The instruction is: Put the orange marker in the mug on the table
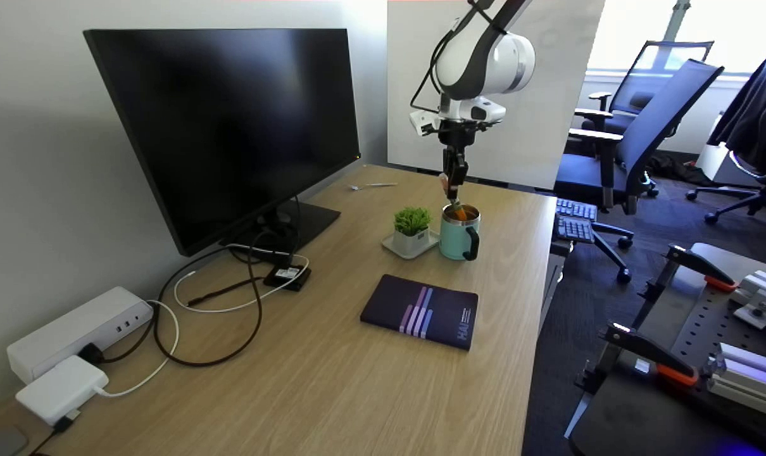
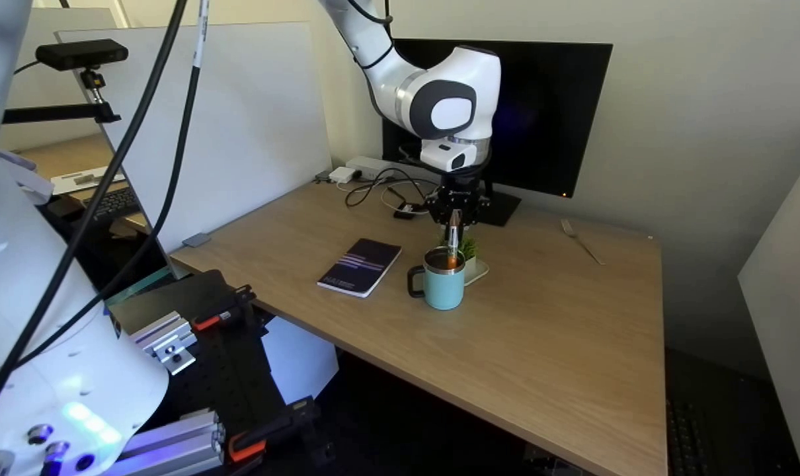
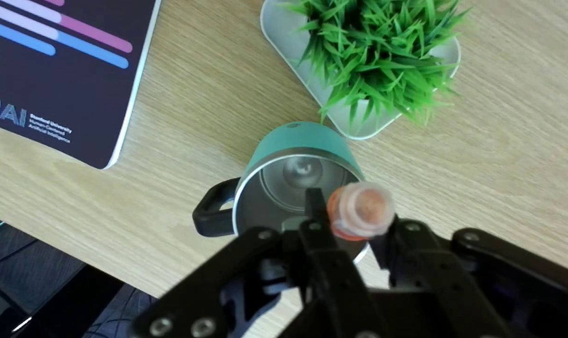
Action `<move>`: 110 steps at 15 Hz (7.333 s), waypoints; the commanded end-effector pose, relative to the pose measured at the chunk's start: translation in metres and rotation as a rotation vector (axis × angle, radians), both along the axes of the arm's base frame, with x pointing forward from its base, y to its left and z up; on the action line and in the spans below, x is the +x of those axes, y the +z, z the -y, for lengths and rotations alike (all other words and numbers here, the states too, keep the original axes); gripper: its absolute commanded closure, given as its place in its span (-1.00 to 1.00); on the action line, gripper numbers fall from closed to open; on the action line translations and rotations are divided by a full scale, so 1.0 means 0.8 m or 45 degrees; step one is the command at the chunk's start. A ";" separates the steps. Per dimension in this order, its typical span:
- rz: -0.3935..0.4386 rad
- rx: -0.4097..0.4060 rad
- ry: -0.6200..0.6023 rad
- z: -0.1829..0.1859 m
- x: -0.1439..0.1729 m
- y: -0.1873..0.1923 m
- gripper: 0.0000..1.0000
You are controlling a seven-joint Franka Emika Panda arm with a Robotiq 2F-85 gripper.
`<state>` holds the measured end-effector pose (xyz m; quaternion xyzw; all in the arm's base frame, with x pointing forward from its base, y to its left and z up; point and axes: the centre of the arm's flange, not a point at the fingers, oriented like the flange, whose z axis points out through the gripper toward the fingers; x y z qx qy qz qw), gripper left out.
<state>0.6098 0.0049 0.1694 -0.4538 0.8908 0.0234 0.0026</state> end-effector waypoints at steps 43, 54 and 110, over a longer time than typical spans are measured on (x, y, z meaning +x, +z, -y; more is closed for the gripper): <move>0.079 -0.088 1.792 -0.184 -0.009 0.038 0.87; -0.241 -0.212 1.597 -0.215 -0.014 0.019 0.87; -0.429 -0.163 1.369 -0.237 -0.032 -0.118 -1.00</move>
